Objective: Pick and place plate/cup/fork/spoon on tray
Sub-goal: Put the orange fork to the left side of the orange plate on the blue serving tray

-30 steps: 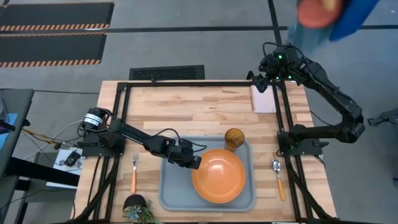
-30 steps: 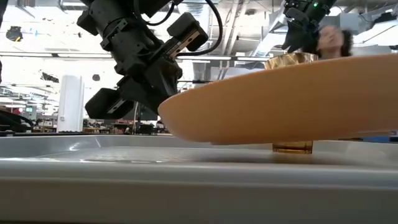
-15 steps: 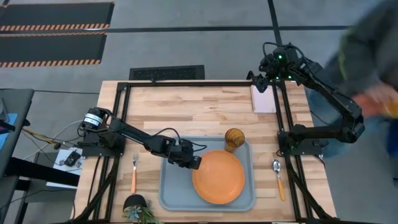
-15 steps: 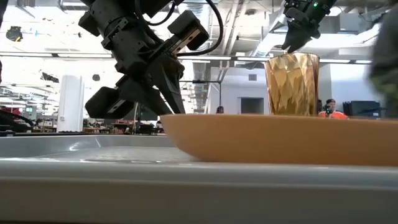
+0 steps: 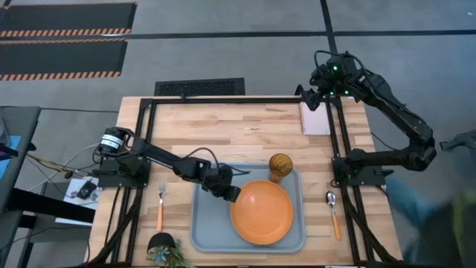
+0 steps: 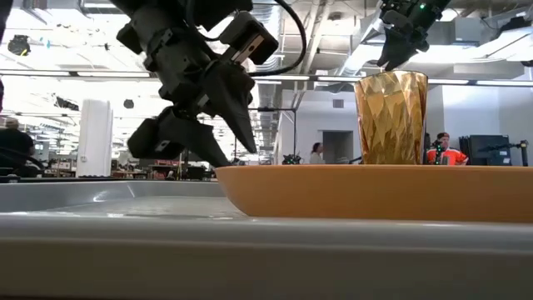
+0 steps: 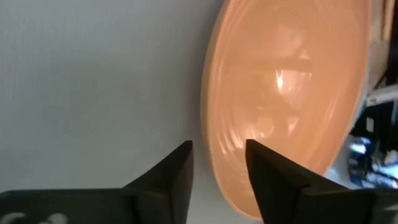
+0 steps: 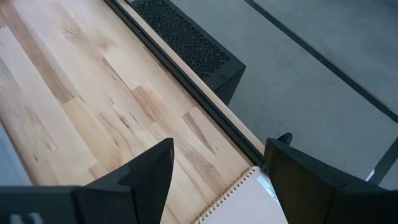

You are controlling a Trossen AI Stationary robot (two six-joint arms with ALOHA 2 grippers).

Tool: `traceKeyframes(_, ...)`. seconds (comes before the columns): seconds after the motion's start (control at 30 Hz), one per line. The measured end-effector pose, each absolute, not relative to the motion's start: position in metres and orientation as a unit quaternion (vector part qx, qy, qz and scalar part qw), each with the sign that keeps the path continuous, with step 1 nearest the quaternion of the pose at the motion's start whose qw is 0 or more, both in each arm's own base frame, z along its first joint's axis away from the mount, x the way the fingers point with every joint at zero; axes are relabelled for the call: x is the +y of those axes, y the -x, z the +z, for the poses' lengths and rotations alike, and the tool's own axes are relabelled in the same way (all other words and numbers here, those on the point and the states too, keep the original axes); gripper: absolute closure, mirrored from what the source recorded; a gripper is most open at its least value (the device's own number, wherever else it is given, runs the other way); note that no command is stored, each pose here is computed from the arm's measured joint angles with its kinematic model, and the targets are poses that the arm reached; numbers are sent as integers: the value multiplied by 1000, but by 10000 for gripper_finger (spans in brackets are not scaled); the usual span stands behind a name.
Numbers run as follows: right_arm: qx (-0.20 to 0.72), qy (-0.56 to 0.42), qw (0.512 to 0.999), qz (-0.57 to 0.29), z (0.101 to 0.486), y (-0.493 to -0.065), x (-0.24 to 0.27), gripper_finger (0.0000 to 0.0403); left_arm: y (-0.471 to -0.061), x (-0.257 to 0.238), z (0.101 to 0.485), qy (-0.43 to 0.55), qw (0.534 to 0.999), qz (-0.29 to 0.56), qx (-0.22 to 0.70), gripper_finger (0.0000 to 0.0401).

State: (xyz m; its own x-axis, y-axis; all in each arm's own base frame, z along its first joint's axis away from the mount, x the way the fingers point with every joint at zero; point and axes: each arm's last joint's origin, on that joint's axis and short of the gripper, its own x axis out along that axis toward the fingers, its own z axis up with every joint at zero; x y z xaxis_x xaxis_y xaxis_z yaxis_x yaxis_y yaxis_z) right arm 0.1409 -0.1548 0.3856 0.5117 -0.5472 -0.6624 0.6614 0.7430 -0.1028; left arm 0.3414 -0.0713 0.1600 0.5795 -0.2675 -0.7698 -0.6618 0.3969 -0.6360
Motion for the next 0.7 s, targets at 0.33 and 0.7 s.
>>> traceKeyframes(0.33, 349, -81, 866, -349, 386, -141, -155, 129, -315, -42, 200, 507, 718, 160, 450, 235)
traceKeyframes(0.7, 353, -86, 864, -349, 383, -143, -158, 129, -219, -45, 254, 432, 679, 304, 510, 230)
